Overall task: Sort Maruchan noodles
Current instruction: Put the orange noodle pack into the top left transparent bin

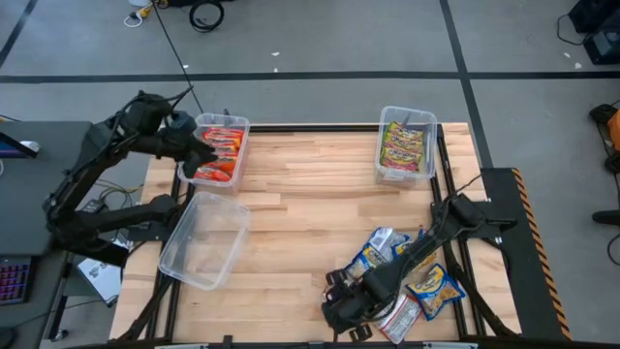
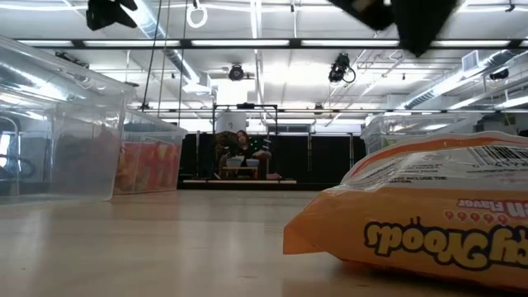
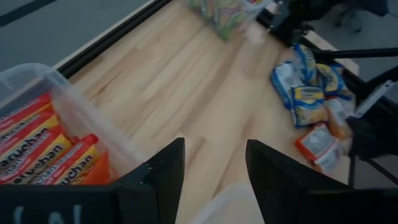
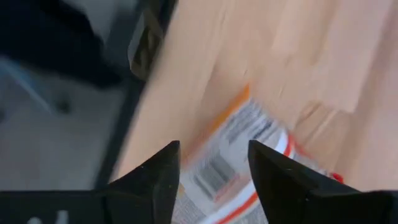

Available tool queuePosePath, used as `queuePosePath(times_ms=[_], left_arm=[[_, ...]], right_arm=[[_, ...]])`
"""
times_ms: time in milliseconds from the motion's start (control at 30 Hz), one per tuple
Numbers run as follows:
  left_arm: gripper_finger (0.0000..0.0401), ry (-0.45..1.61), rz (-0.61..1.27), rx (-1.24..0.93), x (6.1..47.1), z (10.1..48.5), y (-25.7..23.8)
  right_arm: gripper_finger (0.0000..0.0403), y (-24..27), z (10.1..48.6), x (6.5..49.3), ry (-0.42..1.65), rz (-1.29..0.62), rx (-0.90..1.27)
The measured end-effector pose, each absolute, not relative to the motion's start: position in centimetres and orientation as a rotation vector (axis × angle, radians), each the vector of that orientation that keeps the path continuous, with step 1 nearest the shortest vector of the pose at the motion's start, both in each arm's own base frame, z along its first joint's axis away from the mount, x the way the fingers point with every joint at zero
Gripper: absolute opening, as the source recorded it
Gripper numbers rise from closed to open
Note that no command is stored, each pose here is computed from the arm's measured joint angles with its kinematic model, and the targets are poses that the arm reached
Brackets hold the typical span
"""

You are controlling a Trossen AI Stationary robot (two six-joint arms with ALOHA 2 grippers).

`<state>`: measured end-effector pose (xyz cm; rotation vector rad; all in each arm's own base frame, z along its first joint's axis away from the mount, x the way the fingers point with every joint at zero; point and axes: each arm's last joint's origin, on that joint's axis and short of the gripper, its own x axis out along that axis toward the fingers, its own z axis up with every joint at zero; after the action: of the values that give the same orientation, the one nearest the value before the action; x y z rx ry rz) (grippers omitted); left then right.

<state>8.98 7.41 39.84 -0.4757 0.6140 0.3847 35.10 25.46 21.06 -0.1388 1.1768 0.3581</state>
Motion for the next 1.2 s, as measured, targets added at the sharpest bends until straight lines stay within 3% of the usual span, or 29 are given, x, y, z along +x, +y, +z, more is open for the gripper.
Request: queuePosePath(times_ms=[200, 400, 600, 900, 1033, 1200], left_arm=[[0.0176, 0.592, 0.353, -0.482, 8.6, 40.1, 6.3], [0.0176, 0.613, 0.338, -0.48, 8.6, 40.0, 6.0], [0.0176, 0.616, 0.355, -0.469, 8.6, 40.0, 6.1], [0.0176, 0.582, 0.395, -0.5, 8.7, 40.2, 6.3], [0.0176, 0.525, 0.374, -0.457, 9.2, 40.7, 6.4], [0.0176, 0.377, 0.315, -0.339, 9.9, 42.2, 5.8]], right_arm=[[0.0243, 27.1, 17.2, 34.3, 1.226, 0.472, -0.501], [0.0244, 27.5, 16.0, 34.2, 1.206, 0.512, -0.591], [0.0181, 27.5, 15.6, 34.2, 1.217, 0.485, -0.546], [0.0013, 26.7, 15.9, 33.9, 1.267, 0.38, -0.517], [0.0006, 25.2, 17.2, 33.7, 1.307, 0.25, -0.457], [0.0004, 22.3, 20.9, 34.4, 1.216, 0.123, -0.435]])
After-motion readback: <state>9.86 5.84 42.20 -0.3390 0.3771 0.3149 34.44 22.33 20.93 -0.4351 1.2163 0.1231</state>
